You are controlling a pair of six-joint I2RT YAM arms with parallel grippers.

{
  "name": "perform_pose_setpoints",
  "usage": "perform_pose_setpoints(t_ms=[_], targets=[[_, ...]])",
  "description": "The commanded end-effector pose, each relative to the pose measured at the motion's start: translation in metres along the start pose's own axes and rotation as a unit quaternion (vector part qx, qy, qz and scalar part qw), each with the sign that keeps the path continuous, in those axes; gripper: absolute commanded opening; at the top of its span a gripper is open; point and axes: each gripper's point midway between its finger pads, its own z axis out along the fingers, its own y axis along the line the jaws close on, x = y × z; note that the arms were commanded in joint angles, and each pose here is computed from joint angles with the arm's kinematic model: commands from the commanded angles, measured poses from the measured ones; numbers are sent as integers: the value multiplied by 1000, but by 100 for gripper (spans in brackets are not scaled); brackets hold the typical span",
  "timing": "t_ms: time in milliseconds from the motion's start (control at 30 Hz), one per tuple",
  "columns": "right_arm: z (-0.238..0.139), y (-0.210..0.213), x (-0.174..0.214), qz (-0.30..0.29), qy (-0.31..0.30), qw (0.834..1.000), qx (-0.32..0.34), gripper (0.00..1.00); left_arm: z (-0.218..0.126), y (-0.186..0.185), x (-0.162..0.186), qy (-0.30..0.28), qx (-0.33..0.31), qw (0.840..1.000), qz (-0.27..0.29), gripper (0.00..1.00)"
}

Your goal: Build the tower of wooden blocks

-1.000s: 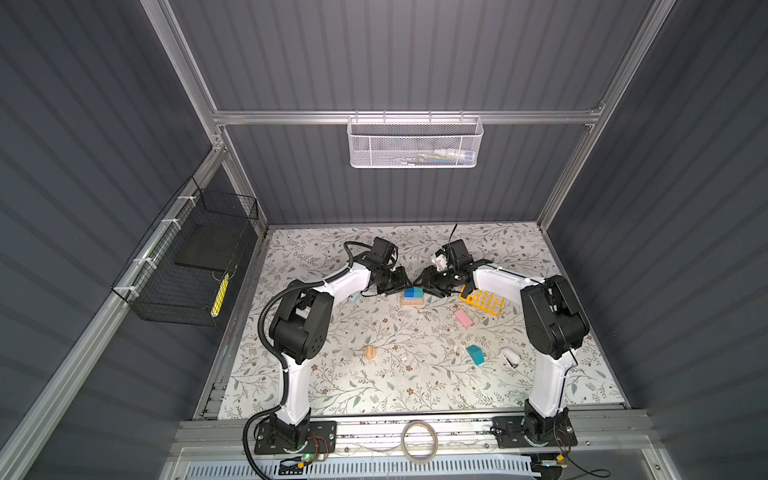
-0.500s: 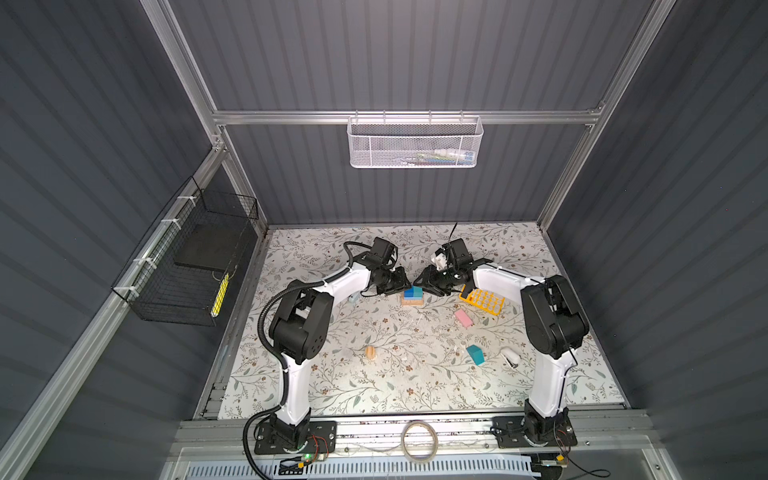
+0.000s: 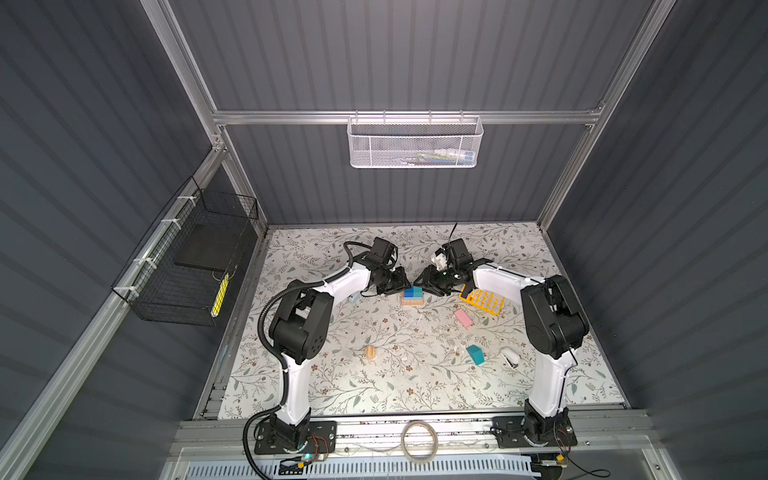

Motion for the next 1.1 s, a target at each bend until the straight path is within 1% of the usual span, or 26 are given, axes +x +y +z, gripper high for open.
perform_pose_setpoints(t_ms=[0,200,267,400,633,667,767,900,1000,1067], targets=[[4,-5,5,1,9,1000,9,44,-14,-15,-7,-11,7,1000,8,32],[2,-5,4,0,6,1000,10,45,-18,-16,-8,-15,5,1000,9,33],[1,-5,5,-1,5,1000,12,46,-19,-16,-8,-16,4,1000,9,37],[-4,-5,5,0,1,1000,14,48,-22,-17,-9,-19,3,1000,9,41],[-29,-3,3,0,-26,1000,8,51,-37,-26,-10,-31,9,999,20,45],[-33,-2,4,-1,-29,1000,6,51,-40,-23,-14,-42,-2,999,22,45],[-51,-3,3,-3,-45,999,0,52,-52,-24,-15,-52,-15,998,35,46],[-79,-5,1,-5,-74,997,-5,53,-77,-32,-18,-76,-16,995,61,46],[-97,-14,5,-10,-92,996,17,55,-96,-40,-19,-96,-14,992,79,46],[-105,-25,11,-16,-95,994,49,57,-109,-44,-19,-108,-18,990,91,47]])
